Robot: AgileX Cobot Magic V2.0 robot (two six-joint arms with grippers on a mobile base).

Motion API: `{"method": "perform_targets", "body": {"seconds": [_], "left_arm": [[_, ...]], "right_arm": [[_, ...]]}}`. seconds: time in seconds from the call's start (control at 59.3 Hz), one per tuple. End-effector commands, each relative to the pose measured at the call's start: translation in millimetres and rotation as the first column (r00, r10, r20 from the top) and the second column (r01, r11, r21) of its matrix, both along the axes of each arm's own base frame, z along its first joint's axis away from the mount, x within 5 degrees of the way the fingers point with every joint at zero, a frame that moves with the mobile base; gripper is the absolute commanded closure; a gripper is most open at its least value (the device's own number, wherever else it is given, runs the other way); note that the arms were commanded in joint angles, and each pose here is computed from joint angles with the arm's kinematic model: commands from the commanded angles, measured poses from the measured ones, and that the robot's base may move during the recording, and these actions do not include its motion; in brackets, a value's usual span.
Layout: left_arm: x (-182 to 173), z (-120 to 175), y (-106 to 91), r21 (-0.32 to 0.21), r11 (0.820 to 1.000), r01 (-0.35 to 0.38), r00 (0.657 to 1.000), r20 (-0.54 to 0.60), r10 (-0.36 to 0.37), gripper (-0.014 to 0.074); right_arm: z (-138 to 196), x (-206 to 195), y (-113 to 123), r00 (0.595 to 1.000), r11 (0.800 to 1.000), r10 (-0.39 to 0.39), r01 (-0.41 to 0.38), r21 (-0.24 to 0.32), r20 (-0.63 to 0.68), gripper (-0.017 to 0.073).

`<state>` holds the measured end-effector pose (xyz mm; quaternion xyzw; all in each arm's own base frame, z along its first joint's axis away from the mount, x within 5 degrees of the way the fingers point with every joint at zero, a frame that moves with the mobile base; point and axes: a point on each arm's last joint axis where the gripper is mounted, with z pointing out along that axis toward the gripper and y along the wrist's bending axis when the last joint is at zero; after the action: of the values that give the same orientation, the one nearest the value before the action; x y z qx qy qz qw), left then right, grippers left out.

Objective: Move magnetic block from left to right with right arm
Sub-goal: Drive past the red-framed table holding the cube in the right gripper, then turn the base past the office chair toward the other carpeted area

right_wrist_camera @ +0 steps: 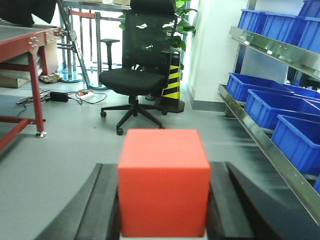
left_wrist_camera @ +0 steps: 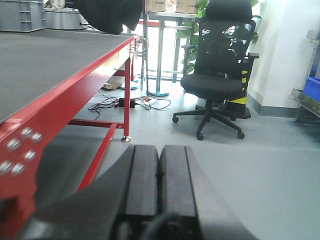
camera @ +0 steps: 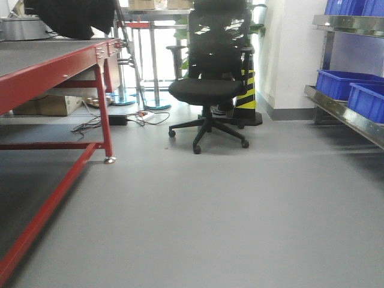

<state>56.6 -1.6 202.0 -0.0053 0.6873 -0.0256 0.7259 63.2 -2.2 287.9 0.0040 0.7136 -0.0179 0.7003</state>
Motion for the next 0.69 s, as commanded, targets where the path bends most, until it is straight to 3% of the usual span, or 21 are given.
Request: {"method": "perform_targets", "body": {"seconds": [0.0,0.675], "left_arm": [[-1.1,5.3,-0.3,-0.007,1.0,0.006,0.996,0.088,-0.005,0.071],[-1.1,5.3,-0.3,-0.007,1.0,0.006,0.996,0.088,-0.005,0.071]], "right_arm": [[17.1,-0.8,-0.1,0.995,1.0,-0.002,0.005,-0.026,0.102,0.0253],[17.1,-0.8,-0.1,0.995,1.0,-0.002,0.005,-0.026,0.103,0.0253]]}}
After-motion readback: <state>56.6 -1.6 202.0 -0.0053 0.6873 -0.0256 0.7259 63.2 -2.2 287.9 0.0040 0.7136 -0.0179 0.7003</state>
